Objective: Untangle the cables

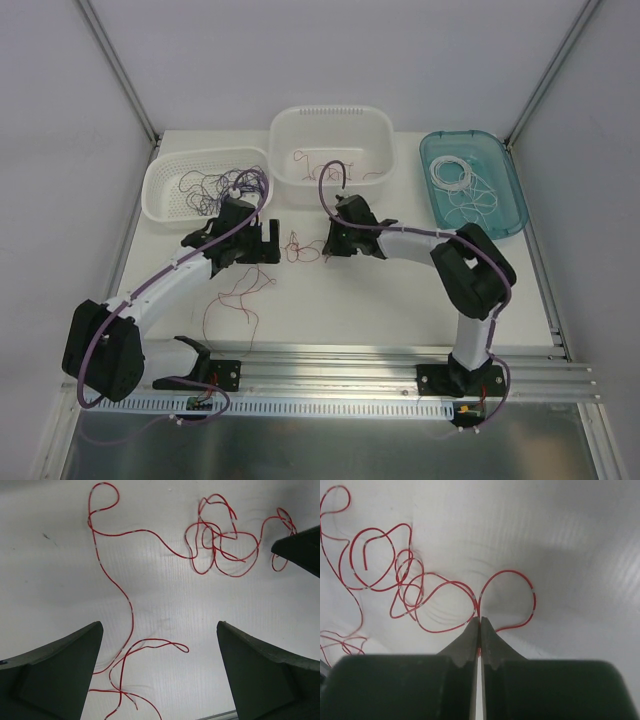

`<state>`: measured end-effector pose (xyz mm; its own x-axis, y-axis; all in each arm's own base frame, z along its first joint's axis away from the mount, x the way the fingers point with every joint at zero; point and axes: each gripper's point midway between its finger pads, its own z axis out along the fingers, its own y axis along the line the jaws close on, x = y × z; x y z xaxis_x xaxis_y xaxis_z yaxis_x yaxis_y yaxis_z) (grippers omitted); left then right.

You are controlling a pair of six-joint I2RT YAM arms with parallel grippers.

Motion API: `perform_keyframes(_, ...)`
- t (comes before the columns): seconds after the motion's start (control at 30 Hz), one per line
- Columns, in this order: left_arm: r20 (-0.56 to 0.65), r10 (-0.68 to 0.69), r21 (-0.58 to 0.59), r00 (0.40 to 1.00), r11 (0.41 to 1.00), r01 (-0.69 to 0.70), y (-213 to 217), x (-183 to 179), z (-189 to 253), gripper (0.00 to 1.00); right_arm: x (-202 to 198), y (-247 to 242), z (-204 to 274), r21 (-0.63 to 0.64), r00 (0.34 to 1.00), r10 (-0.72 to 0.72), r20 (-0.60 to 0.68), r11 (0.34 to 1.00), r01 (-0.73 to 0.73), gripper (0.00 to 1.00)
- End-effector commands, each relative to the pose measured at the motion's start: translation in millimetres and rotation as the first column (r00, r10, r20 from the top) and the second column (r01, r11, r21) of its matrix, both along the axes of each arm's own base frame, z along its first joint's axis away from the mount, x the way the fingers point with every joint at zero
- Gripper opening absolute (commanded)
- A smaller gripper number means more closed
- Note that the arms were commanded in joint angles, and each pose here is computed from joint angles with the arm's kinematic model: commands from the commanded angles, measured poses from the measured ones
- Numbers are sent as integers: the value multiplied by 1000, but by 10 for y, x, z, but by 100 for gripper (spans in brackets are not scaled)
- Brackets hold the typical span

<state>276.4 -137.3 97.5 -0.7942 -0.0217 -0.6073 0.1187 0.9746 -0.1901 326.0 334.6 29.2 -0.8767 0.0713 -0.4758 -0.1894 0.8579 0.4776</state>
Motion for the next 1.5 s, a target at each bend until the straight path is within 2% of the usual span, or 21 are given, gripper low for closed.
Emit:
perform_keyframes(0.0, 14, 40, -30, 999, 999, -40, -10, 72, 88, 98, -2, -125, 455, 17, 992, 14, 128, 1000, -16, 1)
perform_keyframes(0.17, -24, 56, -71, 998, 996, -57, -91, 83, 51, 98, -289, -395, 560, -32, 992, 42, 120, 999, -38, 1)
perform_keyframes(0.4, -52, -45, -142, 998, 989, 37, -357, 156, 35, 98, -479, -502, 719, -26, 987, 92, 136, 996, -89, 1)
perform_keyframes(0.53, -88, 66, -210, 994, 974, -83, -429, 253, 102, 93, -501, -553, 772, -31, 985, 84, 149, 996, -81, 1)
perform_keyframes(0.63, -194, 219, -296, 956, 916, -270, -532, 289, 80, 89, -506, -587, 760, -39, 986, 73, 148, 997, -68, 1)
perform_keyframes(0.73, -275, 292, -322, 916, 870, -374, -650, 319, 4, 85, -514, -584, 749, -34, 988, 64, 142, 998, -60, 1)
perform_keyframes(0.87, -322, 337, -318, 885, 842, -436, -823, 299, -77, 71, -520, -574, 763, -22, 988, 59, 144, 998, -56, 1)
perform_keyframes(1.07, -375, 387, -290, 842, 814, -503, -924, 310, -249, 64, -540, -564, 744, -17, 988, 57, 141, 998, -56, 1)
perform_keyframes(1.2, -363, 430, -252, 827, 809, -531, -877, 384, -363, 49, -576, -582, 748, -19, 988, 59, 145, 998, -57, 1)
perform_keyframes(1.23, -361, 439, -246, 823, 806, -538, -863, 397, -381, 37, -579, -603, 751, -22, 988, 56, 147, 998, -53, 1)
perform_keyframes(1.37, -328, 461, -228, 825, 809, -542, -785, 414, -388, 4, -631, -741, 727, -65, 985, 54, 162, 997, -44, 1)
perform_keyframes(1.4, -306, 468, -228, 829, 810, -541, -743, 435, -354, 0, -654, -788, 751, -73, 985, 50, 167, 997, -38, 1)
perform_keyframes(1.47, -279, 473, -214, 836, 818, -534, -626, 442, -344, 0, -669, -945, 701, -114, 984, 27, 175, 993, -7, 1)
